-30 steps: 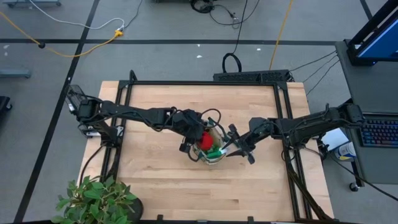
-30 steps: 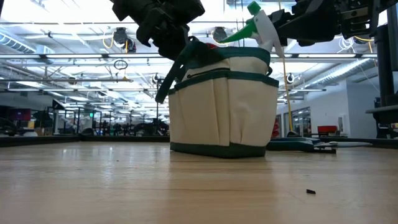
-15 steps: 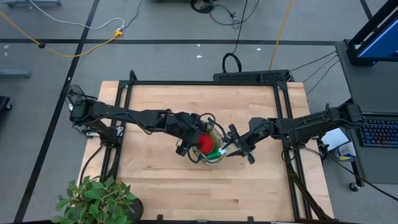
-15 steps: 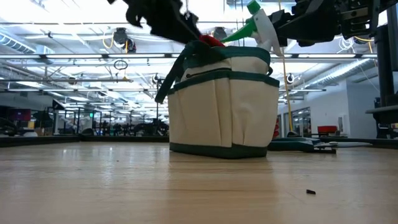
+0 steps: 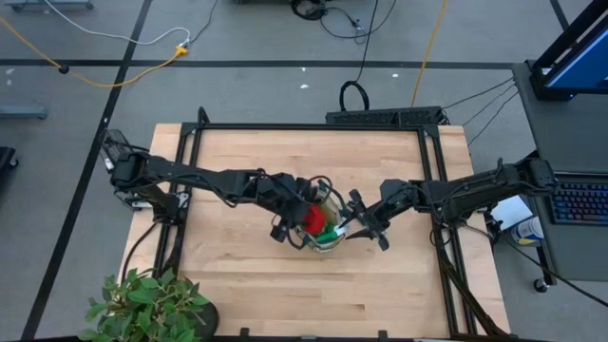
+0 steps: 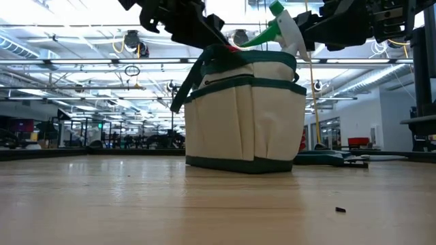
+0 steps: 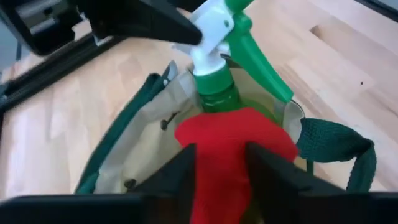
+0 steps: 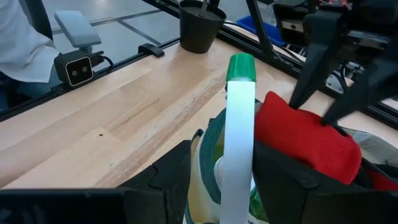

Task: Pick & Place Garden tools in Gardening bag
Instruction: Put the red gloves into the light brown gardening bag

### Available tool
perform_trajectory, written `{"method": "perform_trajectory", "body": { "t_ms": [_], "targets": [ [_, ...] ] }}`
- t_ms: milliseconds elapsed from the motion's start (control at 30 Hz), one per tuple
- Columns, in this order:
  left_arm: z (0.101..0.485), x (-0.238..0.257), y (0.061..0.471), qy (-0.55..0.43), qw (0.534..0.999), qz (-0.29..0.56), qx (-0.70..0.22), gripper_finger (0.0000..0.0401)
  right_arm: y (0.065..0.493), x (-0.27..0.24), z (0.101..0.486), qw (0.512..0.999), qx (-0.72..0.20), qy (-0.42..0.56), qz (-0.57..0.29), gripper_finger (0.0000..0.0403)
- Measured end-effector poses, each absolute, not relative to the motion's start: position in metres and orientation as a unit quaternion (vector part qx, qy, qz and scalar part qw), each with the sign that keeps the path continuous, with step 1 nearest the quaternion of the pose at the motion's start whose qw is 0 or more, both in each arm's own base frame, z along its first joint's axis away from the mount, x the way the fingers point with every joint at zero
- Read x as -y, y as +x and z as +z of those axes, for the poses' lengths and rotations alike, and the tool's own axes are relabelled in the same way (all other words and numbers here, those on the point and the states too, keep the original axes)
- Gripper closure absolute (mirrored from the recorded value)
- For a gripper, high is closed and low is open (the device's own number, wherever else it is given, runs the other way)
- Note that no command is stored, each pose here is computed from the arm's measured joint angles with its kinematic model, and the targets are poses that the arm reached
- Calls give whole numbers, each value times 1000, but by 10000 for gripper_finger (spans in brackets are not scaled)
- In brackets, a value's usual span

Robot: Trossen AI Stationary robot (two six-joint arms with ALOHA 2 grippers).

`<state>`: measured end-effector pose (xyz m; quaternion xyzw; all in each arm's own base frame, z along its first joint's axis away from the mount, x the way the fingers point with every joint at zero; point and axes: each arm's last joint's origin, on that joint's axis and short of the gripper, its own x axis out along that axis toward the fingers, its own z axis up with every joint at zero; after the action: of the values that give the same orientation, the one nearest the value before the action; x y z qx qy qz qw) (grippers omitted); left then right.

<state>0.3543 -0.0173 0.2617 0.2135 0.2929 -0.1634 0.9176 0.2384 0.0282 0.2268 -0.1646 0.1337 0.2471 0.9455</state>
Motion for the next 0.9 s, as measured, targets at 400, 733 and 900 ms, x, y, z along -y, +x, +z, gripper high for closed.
{"method": "perform_trajectory", "body": {
  "t_ms": [400, 733, 900],
  "targets": [
    [246, 11, 363, 164, 920, -175, -311, 381, 238, -28, 227, 947, -136, -154, 245, 248],
    [210, 11, 380, 163, 908, -182, -339, 386, 238, -28, 227, 947, -137, -154, 246, 248],
    [208, 10, 381, 160, 909, -180, -340, 397, 238, -28, 227, 947, -136, -154, 246, 248]
  ]
}}
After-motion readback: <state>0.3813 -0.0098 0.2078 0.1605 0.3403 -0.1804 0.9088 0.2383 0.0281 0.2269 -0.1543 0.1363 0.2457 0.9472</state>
